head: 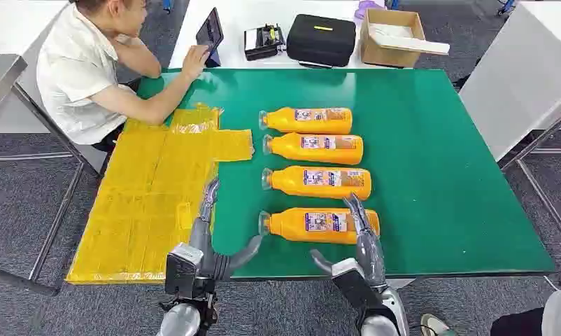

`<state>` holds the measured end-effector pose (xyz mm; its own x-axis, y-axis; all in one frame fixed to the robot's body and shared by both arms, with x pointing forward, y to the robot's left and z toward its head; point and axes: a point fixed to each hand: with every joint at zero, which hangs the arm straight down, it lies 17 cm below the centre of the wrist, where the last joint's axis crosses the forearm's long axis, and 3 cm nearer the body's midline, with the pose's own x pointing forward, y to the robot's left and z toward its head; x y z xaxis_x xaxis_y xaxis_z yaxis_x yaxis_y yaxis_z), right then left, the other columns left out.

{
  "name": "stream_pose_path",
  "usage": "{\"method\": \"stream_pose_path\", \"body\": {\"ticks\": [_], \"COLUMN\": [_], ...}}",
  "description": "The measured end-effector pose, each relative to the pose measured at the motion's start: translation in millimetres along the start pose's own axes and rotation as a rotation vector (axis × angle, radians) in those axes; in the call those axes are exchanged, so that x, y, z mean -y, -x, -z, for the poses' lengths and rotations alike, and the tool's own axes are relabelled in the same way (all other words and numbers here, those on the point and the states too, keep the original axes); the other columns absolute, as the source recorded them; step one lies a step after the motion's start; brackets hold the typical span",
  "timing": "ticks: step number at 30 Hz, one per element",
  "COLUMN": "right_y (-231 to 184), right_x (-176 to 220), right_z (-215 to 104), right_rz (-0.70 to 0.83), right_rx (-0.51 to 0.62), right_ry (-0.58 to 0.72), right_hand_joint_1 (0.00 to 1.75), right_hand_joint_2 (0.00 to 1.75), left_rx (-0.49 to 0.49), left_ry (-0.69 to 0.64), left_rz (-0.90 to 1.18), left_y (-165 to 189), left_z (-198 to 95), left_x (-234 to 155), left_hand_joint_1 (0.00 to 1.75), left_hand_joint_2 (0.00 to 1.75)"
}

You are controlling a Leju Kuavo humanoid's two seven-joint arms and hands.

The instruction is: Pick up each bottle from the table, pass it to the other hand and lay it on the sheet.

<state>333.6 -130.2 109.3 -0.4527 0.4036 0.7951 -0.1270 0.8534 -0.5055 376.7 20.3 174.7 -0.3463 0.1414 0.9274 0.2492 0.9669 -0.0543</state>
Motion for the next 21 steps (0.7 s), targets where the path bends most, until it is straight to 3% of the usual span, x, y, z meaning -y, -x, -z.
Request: {"method": "stream_pose_path", "body": {"ticks": [5,10,11,14,15,18,21], "right_y": [17,24,24,4,-5,-25,-19], "right_x": [-24,-38,-38,-26,-20,-6,13], "right_z": [-11,-24,-24,-16,-12,2,11], "right_rz": [-0.061,-0.163,-0.168,-0.094,-0.065,0.041,0.220], "right_rx": [-0.064,-0.047,-0.042,0.042,0.068,0.090,-0.025], "right_ry": [-0.106,-0.174,-0.174,-0.090,-0.052,0.053,0.169], "right_hand_joint_1": [0.00,0.00,0.00,0.00,0.00,0.00,0.00], "right_hand_joint_2": [1.75,1.75,1.75,1.75,1.75,1.75,1.75], "left_rx": [-0.034,-0.047,-0.047,-0.033,-0.016,0.016,0.004], "left_ry": [-0.006,-0.003,-0.001,0.033,0.044,0.054,0.047], "left_rz": [-0.047,-0.053,-0.052,-0.089,-0.090,-0.081,-0.118], "left_y": [6,9,9,4,1,-7,-7], "left_z": [-2,-3,-3,-5,-6,-6,-11], "left_x": [-1,-1,-1,10,14,21,22], "left_hand_joint_1": [0.00,0.00,0.00,0.00,0.00,0.00,0.00], "left_hand_joint_2": [1.75,1.75,0.00,0.00,1.75,1.75,1.75]}}
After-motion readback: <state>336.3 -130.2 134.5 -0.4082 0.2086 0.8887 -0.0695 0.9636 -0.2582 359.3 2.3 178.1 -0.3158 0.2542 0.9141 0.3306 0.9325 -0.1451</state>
